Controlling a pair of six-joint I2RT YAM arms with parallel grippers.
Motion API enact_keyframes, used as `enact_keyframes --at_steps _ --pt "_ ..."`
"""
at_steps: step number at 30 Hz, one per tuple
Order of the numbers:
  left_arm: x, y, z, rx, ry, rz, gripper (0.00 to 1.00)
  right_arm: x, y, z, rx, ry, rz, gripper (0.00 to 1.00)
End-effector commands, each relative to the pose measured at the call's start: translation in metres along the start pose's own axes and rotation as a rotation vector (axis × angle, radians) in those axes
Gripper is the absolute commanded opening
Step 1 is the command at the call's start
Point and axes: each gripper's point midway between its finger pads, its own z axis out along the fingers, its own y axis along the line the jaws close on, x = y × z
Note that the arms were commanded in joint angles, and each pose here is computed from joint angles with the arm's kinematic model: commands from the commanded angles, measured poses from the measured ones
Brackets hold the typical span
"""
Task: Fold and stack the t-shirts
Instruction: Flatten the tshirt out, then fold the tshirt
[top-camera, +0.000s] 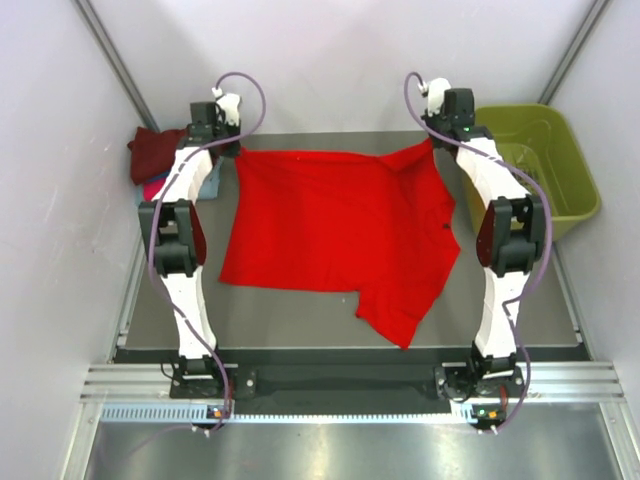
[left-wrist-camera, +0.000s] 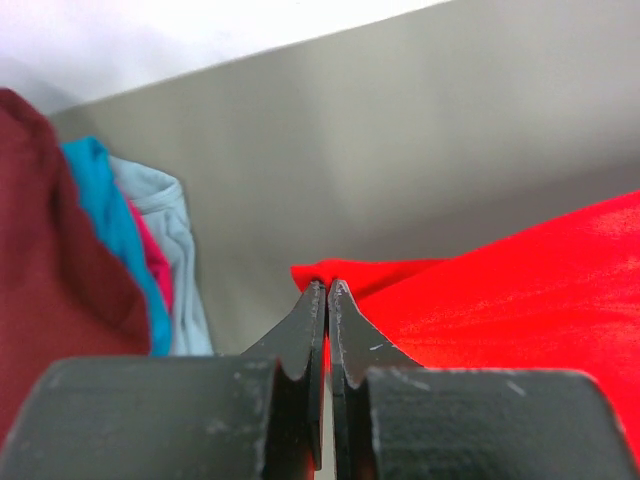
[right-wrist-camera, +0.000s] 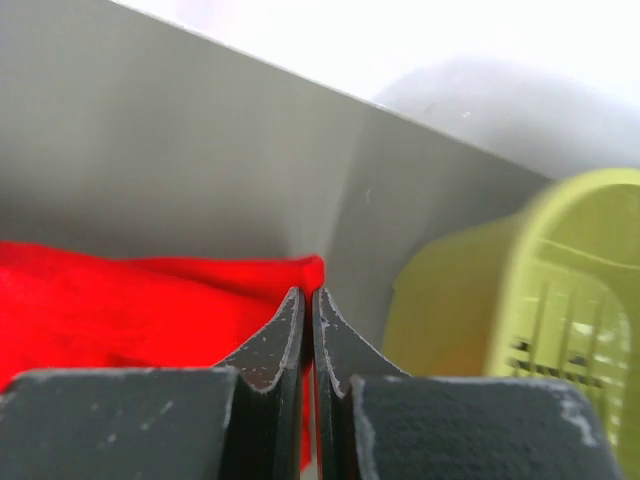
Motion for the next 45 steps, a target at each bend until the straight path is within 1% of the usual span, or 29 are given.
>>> enact_keyframes --at_steps 1,2,6,10,13,14,15,16,18,19,24,25,28,33,36,40,45 --pt "-0.044 -0.003 -0.041 0.020 -0.112 0.040 0.00 -0.045 -0.004 -0.050 -0.001 -0.108 0.005 0.00" --pt "-0.040 -0.004 -0.042 0.022 -0.100 0.038 0.00 -0.038 0.000 -0.052 -0.010 -0.088 0.005 0.00" --pt "-0.031 -0.010 -0.050 0.046 -0.076 0.039 0.00 -0.034 0.008 -0.075 -0.027 -0.076 0.014 0.00" --pt "-0.017 -0.019 -0.061 0.076 -0.039 0.030 0.00 -0.015 0.025 -0.095 -0.060 -0.031 0.015 0.00" --pt "-0.004 -0.021 -0.066 0.079 -0.012 0.022 0.00 -0.014 0.030 -0.115 -0.067 -0.037 0.024 0.00" --pt "0.000 -0.022 -0.066 0.083 -0.005 0.019 0.00 -0.002 0.036 -0.116 -0.079 -0.013 0.021 0.00" --pt "0.005 -0.020 -0.067 0.080 0.004 0.007 0.00 -0.003 0.036 -0.124 -0.078 -0.022 0.022 0.00" --pt "0.011 -0.021 -0.069 0.082 0.017 -0.001 0.00 0.007 0.038 -0.125 -0.083 -0.001 0.021 0.00" --pt "0.017 -0.020 -0.070 0.082 0.029 -0.013 0.00 0.010 0.039 -0.133 -0.084 -0.001 0.023 0.00" --pt "0.022 -0.020 -0.070 0.080 0.041 -0.021 0.00 0.018 0.041 -0.134 -0.089 0.017 0.022 0.00" --pt "0.033 -0.020 -0.077 0.086 0.077 -0.038 0.00 0.027 0.044 -0.152 -0.095 0.033 0.035 0.00" --pt "0.034 -0.021 -0.079 0.087 0.079 -0.040 0.00 0.033 0.049 -0.154 -0.120 0.041 0.039 0.00" --pt "0.038 -0.023 -0.083 0.095 0.097 -0.044 0.00 0.042 0.052 -0.160 -0.126 0.051 0.043 0.00" --pt "0.053 -0.028 -0.089 0.110 0.167 -0.071 0.00 0.054 0.058 -0.175 -0.144 0.067 0.067 0.00" --pt "0.062 -0.031 -0.089 0.118 0.189 -0.083 0.00 0.065 0.063 -0.180 -0.156 0.083 0.078 0.00" --pt "0.074 -0.036 -0.091 0.132 0.229 -0.116 0.00 0.084 0.069 -0.180 -0.168 0.118 0.077 0.00" --pt "0.087 -0.040 -0.088 0.145 0.270 -0.150 0.00 0.092 0.072 -0.175 -0.171 0.122 0.076 0.00"
